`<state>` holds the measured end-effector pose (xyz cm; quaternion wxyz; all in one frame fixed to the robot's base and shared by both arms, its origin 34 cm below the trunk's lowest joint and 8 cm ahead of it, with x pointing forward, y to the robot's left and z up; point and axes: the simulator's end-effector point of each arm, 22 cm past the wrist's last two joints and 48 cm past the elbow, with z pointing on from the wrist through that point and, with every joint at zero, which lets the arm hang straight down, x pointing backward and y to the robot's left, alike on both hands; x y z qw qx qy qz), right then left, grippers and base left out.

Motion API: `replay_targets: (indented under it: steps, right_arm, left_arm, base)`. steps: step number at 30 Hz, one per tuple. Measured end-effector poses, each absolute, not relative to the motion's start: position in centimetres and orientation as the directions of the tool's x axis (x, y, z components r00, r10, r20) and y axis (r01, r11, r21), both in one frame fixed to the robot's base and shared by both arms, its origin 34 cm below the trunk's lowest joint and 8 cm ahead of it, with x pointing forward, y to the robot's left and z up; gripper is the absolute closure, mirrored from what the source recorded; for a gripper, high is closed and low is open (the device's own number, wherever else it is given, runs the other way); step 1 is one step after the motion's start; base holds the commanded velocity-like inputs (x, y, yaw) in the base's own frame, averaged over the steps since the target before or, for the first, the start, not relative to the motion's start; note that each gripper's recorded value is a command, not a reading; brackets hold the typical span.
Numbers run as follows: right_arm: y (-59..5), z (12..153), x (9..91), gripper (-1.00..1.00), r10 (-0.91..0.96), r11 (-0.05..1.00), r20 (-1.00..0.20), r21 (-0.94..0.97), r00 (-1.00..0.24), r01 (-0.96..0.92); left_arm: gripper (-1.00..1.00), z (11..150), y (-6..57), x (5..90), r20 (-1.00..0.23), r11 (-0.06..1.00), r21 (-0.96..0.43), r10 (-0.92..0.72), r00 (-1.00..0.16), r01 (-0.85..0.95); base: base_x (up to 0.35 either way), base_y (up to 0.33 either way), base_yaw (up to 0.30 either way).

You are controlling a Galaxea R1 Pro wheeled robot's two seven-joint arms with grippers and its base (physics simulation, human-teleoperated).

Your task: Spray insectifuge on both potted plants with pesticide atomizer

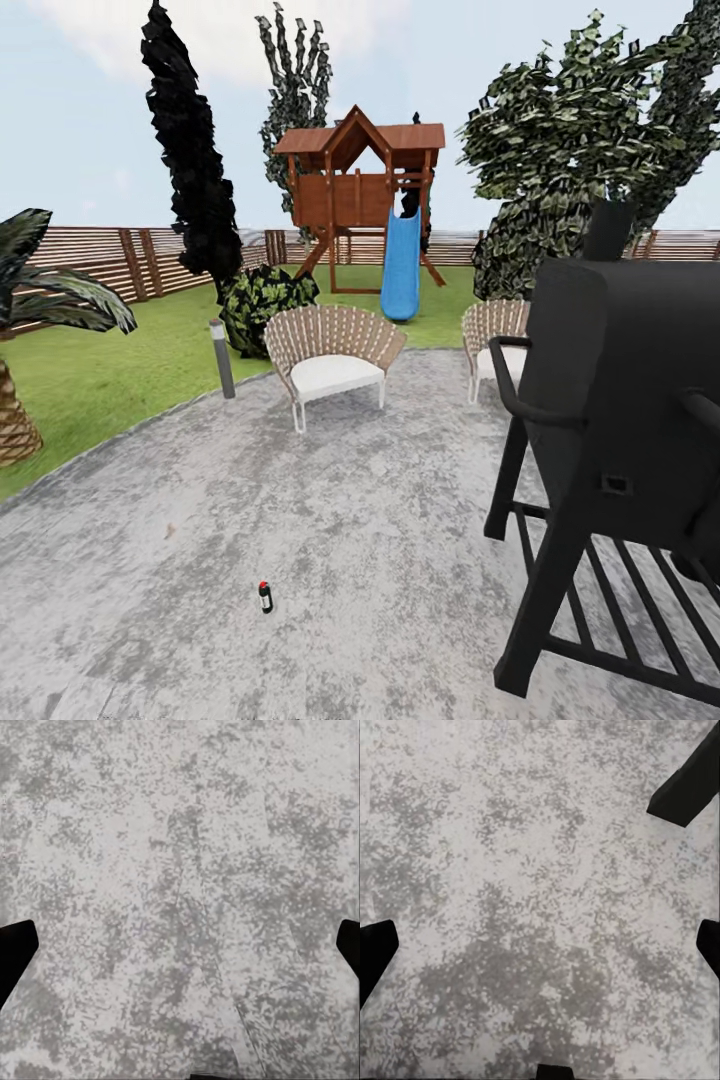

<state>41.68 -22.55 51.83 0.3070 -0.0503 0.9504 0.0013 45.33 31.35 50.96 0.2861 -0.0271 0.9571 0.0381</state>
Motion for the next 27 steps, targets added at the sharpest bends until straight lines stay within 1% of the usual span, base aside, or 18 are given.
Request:
replay_targets:
  steps: [3,6,12,17,20,27]
  right_arm:
    - [-22.6,52.4,42.5,-1.0,-0.102,0.994,-0.608,-0.034,-0.788,-0.102]
    - [-23.6,52.6,42.8,-1.0,-0.107,0.994,-0.625,-0.049,-0.774,-0.098]
    - [-25.5,53.3,43.6,-1.0,-0.116,0.993,-0.662,-0.074,-0.74,-0.09]
    - [-26.8,53.3,43.6,-1.0,-0.086,0.996,-0.665,-0.074,-0.742,-0.048]
    - [-27.6,53.4,43.7,-1.0,-0.069,0.997,-0.667,-0.075,-0.742,-0.025]
    - [-27.8,53.3,43.6,-1.0,-0.069,0.997,-0.664,-0.076,-0.744,-0.024]
  left_arm:
    - [-1.0,52.1,32.0,47.8,-0.584,0.993,0.047,-0.06,-0.81,-0.108]
    - [-1.0,52.1,32.7,47.7,-0.594,0.991,0.046,-0.077,-0.801,-0.129]
    - [-1.0,53.3,32.9,49.1,-0.669,0.989,0.041,-0.076,-0.739,-0.139]
    - [-1.0,53.4,32.8,49.2,-0.676,0.989,0.038,-0.078,-0.733,-0.141]
    - [-1.0,53.3,32.6,49.1,-0.674,0.99,0.037,-0.078,-0.735,-0.138]
    - [-1.0,53.0,32.3,48.8,-0.667,0.991,0.036,-0.075,-0.741,-0.132]
  base:
    - [0.0,0.0,0.27]
    - [0.0,0.0,0.27]
    - [0.026,0.01,0.27]
    - [0.133,0.144,0.263]
    - [0.161,0.254,0.098]
    - [0.151,0.284,0.01]
